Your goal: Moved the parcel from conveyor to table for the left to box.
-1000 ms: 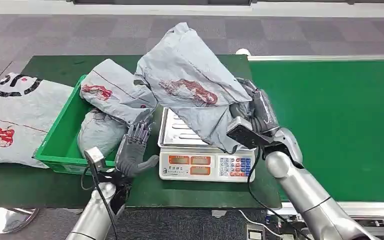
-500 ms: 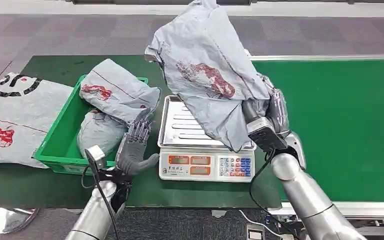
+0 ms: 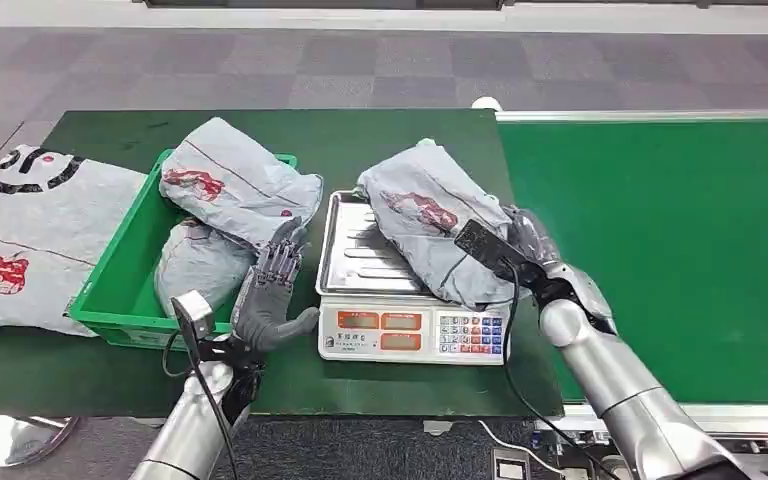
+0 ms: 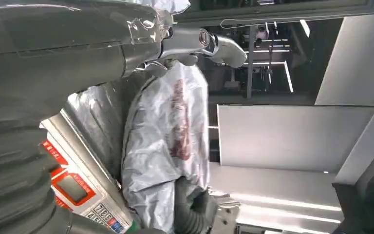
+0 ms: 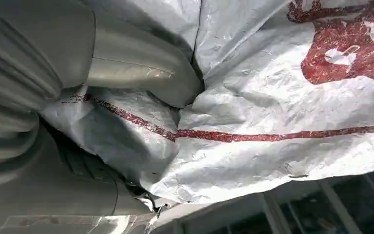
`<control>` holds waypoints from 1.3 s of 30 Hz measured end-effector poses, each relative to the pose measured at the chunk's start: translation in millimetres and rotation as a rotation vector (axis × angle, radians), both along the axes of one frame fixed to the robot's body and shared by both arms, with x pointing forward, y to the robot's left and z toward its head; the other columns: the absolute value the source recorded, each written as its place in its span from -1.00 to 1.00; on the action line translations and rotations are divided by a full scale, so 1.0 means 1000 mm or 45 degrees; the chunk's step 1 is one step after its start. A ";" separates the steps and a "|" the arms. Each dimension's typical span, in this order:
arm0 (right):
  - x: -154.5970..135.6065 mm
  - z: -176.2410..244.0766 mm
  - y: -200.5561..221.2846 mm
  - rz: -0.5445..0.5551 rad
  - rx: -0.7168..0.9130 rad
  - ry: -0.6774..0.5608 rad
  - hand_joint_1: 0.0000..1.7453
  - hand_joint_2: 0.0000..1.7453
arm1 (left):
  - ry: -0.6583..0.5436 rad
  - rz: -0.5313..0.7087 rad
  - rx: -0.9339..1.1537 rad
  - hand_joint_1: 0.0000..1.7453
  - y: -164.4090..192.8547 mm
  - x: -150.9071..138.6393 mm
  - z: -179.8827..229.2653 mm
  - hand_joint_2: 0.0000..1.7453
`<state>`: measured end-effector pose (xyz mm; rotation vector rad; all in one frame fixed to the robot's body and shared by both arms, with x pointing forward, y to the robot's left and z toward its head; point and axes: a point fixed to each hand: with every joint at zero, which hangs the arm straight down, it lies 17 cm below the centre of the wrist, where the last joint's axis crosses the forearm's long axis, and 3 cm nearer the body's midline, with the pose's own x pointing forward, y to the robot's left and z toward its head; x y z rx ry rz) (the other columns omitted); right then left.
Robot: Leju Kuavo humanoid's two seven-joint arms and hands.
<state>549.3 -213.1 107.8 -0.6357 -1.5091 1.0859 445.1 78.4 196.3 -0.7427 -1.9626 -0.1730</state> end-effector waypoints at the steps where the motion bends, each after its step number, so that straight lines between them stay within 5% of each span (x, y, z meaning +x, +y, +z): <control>1: 0.000 -0.003 -0.002 -0.004 -0.004 0.008 1.00 1.00 | 0.000 0.000 0.000 -1.00 0.000 0.000 0.000 1.00; 24: 0.000 -0.037 -0.019 -0.059 -0.097 0.153 1.00 1.00 | 0.009 0.023 0.007 -1.00 0.002 0.001 -0.003 1.00; 25: 0.000 -0.039 -0.020 -0.061 -0.102 0.160 -1.00 1.00 | 0.011 0.027 0.007 -1.00 0.002 0.001 -0.004 1.00; 39: -0.014 0.025 0.041 0.334 0.310 -0.102 -1.00 1.00 | 0.006 0.033 0.000 -1.00 0.004 -0.001 -0.003 1.00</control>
